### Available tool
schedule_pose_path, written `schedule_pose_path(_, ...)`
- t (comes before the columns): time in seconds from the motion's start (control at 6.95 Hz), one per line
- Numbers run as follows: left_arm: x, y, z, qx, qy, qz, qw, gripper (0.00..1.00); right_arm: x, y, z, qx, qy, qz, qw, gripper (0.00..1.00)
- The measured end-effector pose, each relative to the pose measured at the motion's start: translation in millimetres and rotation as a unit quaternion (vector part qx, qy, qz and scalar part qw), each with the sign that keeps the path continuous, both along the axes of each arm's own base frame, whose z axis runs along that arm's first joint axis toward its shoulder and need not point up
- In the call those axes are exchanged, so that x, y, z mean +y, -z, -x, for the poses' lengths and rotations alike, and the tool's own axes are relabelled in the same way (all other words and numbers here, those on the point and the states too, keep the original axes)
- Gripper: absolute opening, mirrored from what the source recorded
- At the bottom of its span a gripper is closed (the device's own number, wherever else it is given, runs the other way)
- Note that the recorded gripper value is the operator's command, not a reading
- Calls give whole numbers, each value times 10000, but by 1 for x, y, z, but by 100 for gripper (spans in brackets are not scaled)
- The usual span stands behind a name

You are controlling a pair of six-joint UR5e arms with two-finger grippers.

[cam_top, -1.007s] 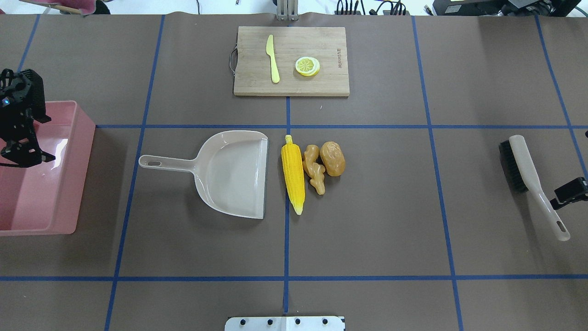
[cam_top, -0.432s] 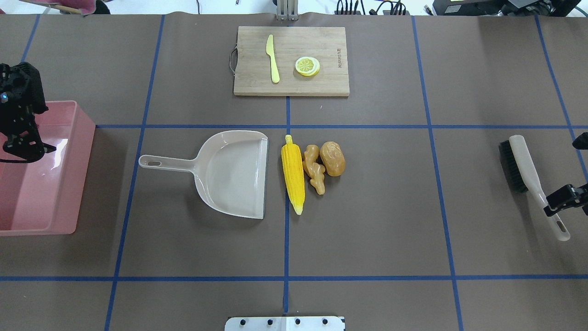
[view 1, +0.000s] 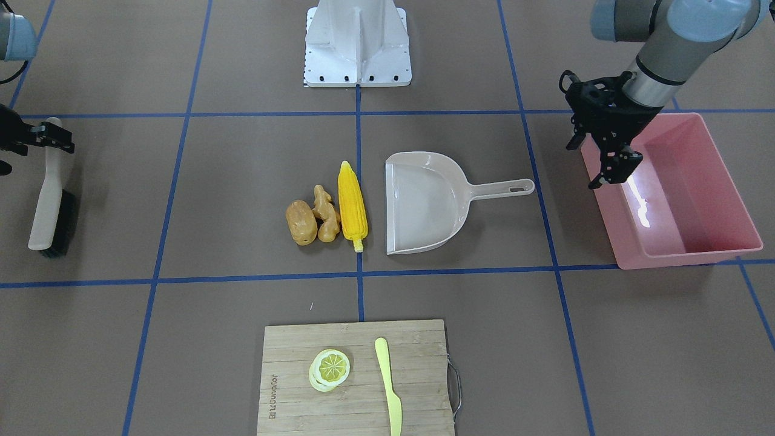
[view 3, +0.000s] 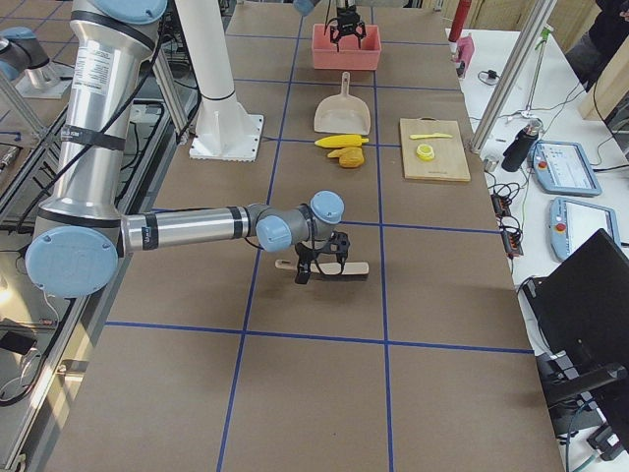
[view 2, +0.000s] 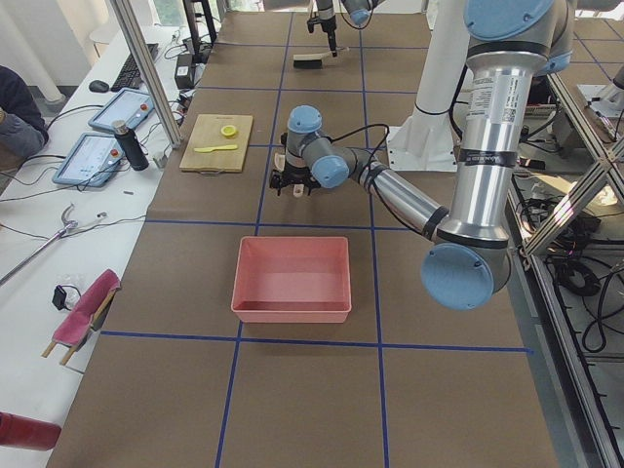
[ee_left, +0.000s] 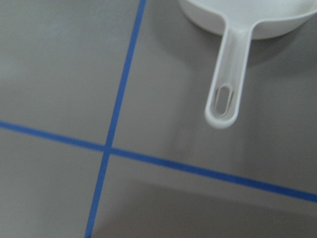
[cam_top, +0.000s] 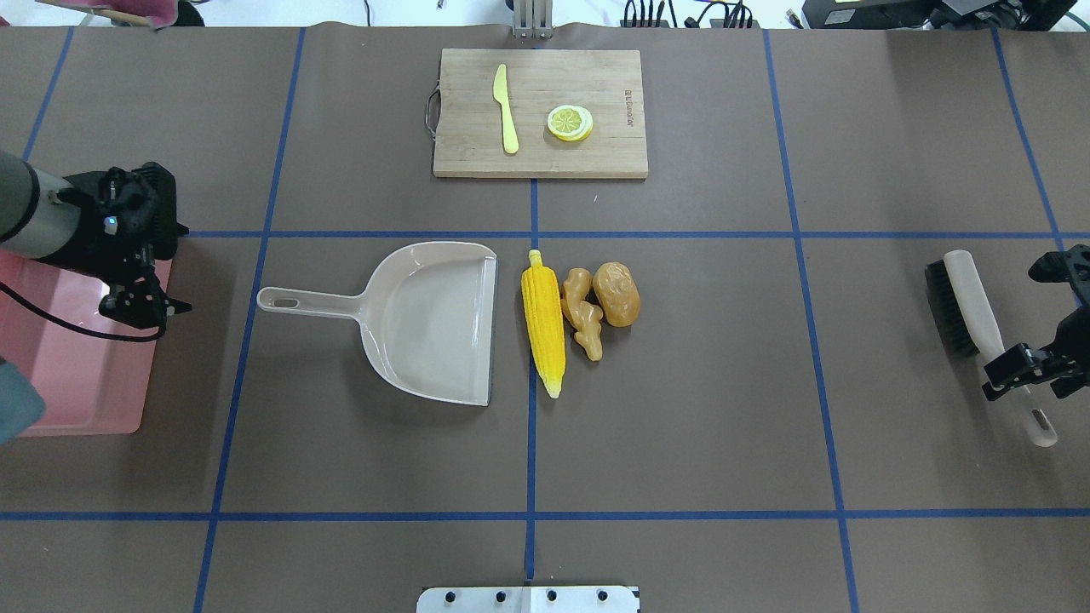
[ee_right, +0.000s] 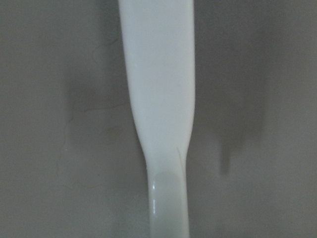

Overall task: Sweep and dump trash into bin
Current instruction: 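Reach the left gripper to the dustpan handle while the right gripper reaches the brush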

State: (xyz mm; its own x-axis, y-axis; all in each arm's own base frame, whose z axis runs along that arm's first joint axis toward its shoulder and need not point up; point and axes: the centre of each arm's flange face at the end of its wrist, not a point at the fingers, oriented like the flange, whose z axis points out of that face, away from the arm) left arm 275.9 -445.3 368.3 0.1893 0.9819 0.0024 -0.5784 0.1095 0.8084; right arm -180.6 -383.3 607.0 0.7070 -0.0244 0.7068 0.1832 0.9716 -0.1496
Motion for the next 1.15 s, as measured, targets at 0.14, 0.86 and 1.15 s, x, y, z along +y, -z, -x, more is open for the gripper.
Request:
schedule_pose_path(0.14,5,5,-13,30,-127,-56,9999,97,0,-3,5,30,11,24,10000,95)
schedule_pose_path(0.86,7,10,-49,-110,-322,-323,9989,97,9,-3,13,59,-23,216,9997,0)
schedule_pose_path(1.15,8,19,-54,-70,-359,-385,9986,97,7,2,9,31,-61,175,9998,0)
